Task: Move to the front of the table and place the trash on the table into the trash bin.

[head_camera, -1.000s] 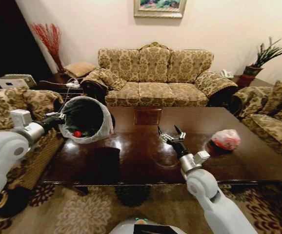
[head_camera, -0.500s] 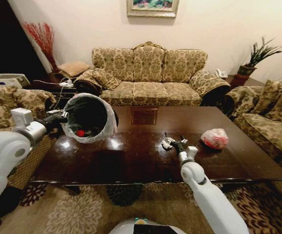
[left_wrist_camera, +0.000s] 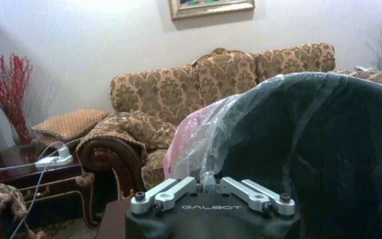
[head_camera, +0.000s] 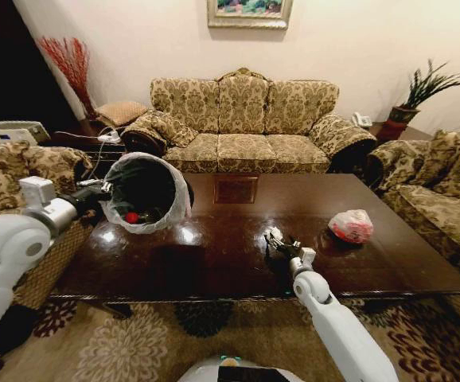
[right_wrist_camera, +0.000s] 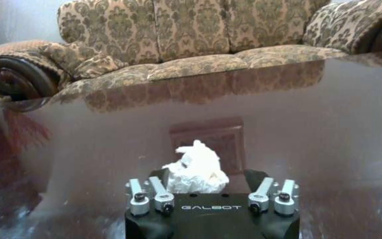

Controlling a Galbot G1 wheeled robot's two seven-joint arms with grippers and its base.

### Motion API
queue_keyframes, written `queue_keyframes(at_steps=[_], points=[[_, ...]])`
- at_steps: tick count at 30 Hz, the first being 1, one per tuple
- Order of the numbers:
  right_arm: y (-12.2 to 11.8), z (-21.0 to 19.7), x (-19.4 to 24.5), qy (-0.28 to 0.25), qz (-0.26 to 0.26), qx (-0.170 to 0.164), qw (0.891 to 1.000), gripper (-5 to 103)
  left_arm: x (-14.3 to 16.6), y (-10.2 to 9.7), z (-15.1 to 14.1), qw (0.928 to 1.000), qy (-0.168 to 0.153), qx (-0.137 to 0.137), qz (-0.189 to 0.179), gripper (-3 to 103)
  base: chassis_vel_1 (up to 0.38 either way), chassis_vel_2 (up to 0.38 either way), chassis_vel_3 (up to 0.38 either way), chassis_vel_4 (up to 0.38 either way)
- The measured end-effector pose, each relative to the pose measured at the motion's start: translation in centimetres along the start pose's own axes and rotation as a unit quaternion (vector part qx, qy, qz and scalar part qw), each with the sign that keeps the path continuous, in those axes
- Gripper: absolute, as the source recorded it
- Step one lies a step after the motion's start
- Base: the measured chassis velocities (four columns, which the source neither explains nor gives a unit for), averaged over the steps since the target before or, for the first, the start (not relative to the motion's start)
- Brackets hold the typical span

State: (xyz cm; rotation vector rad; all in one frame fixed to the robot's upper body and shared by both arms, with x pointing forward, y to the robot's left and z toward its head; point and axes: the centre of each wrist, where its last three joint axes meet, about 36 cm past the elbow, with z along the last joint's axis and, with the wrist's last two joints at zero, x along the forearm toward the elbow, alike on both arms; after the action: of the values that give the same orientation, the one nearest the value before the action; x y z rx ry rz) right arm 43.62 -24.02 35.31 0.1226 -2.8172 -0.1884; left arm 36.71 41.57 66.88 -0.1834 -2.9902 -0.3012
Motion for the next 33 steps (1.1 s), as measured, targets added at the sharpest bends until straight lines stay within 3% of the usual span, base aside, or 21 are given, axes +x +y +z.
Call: queue_keyframes(at_steps=[4, 7, 9, 11, 13, 19, 26, 30, 31, 33], points=[[0.0, 0.1, -0.1, 0.0, -0.003, 0.003, 1.0, 61, 0.0, 0.0, 0.1, 1.0, -0.005, 0.0, -0.001, 0, 0.0, 0.0, 0.0, 0.0], [0.0, 0.0, -0.2, -0.001, -0.004, 0.005, 1.0, 46, 0.0, 0.0, 0.2, 1.0, -0.005, 0.002, -0.001, 0, 0.0, 0.0, 0.0, 0.0], [0.0, -0.1, -0.2, -0.001, -0.004, 0.006, 1.0, 46, 0.0, -0.1, 0.2, 1.0, -0.004, 0.002, -0.001, 0, 0.0, 0.0, 0.0, 0.0], [0.0, -0.2, -0.2, -0.002, -0.004, 0.006, 1.0, 30, 0.0, -0.2, 0.3, 1.0, -0.004, 0.003, 0.0, 0, 0.0, 0.0, 0.0, 0.0], [0.0, -0.3, -0.2, -0.002, -0.004, 0.006, 1.0, 30, 0.0, -0.2, 0.3, 1.0, -0.004, 0.003, 0.001, 0, 0.0, 0.0, 0.0, 0.0], [-0.1, -0.5, 0.0, 0.003, -0.003, 0.001, 1.0, 3, 0.0, -0.2, 0.4, 1.0, -0.005, 0.005, 0.0, 0, 0.0, 0.0, 0.0, 0.0], [0.1, -1.1, 0.2, -0.009, -0.005, 0.002, 1.0, 0, 0.0, -0.2, 0.4, 1.0, -0.005, 0.006, 0.0, 0, 0.0, 0.0, 0.0, 0.0], [0.6, -3.7, 0.8, -0.116, -0.067, 0.024, 0.991, 0, -0.1, -0.4, 0.6, 1.0, -0.001, 0.003, 0.003, 0, 0.0, 0.0, 0.0, 0.0], [0.6, -3.7, 0.8, -0.116, -0.067, 0.024, 0.991, 0, -0.1, -0.4, 0.6, 1.0, -0.001, 0.003, 0.003, 0, 0.0, 0.0, 0.0, 0.0], [2.5, -7.9, 2.6, -0.187, -0.126, 0.028, 0.974, 0, -0.2, -0.8, 0.9, 1.0, 0.005, -0.002, 0.008, 0, 0.0, 0.0, 0.0, 0.0]])
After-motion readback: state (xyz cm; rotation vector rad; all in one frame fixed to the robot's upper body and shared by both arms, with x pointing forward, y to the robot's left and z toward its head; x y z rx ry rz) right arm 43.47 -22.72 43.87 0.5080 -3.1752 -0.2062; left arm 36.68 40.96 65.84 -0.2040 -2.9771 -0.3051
